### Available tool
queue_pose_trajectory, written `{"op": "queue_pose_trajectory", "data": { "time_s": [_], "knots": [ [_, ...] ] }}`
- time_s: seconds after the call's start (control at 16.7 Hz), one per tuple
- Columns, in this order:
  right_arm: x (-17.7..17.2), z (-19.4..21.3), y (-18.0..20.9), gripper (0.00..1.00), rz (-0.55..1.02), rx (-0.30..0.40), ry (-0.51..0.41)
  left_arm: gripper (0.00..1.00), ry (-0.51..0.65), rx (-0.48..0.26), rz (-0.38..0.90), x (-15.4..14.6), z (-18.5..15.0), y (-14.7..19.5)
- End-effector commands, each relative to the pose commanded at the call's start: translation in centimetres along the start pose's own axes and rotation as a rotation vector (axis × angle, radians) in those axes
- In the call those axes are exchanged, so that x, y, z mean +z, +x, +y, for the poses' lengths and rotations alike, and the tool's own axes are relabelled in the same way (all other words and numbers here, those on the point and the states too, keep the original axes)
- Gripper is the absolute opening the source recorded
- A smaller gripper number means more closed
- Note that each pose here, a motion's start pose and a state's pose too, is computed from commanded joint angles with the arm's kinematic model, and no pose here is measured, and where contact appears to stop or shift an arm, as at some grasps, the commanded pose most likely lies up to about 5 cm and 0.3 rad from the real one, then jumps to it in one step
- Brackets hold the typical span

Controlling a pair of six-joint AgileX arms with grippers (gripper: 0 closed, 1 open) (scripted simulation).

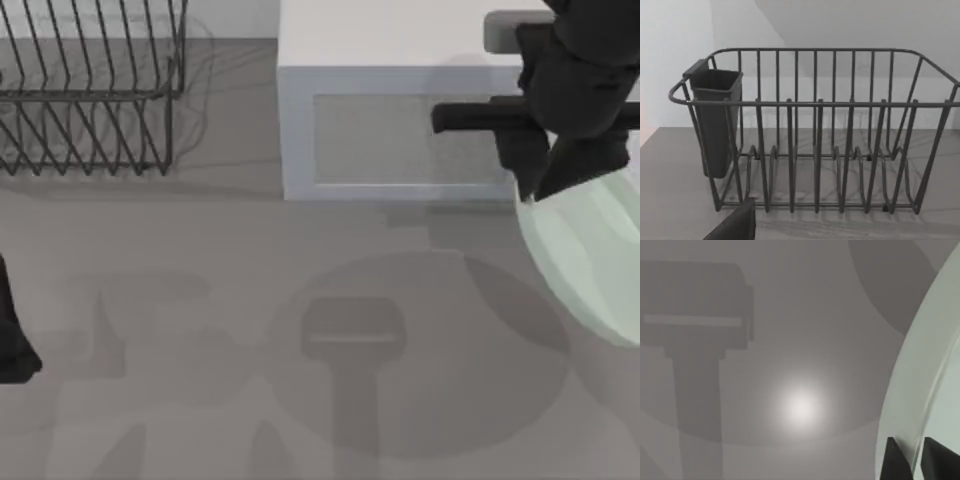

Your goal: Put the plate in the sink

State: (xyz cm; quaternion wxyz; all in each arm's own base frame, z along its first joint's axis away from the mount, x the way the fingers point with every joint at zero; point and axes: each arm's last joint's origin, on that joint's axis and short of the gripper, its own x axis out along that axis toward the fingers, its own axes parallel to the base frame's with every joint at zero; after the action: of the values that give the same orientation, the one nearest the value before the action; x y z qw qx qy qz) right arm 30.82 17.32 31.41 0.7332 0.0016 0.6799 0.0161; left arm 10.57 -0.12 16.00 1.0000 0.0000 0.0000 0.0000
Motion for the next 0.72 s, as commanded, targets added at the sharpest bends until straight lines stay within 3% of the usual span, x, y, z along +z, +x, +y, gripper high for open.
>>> {"op": "queue_pose_trajectory", "data": {
  "time_s": [0.3, 0.72],
  "knots": [
    [-0.3, -3.9, -5.6, 0.00, -0.020, 0.010, 0.039, 1.00, 0.000, 0.000, 0.000, 0.0, 0.0, 0.0],
    [-0.3, -4.2, -6.1, 0.00, -0.033, 0.010, 0.041, 1.00, 0.000, 0.000, 0.000, 0.0, 0.0, 0.0]
  ]
}}
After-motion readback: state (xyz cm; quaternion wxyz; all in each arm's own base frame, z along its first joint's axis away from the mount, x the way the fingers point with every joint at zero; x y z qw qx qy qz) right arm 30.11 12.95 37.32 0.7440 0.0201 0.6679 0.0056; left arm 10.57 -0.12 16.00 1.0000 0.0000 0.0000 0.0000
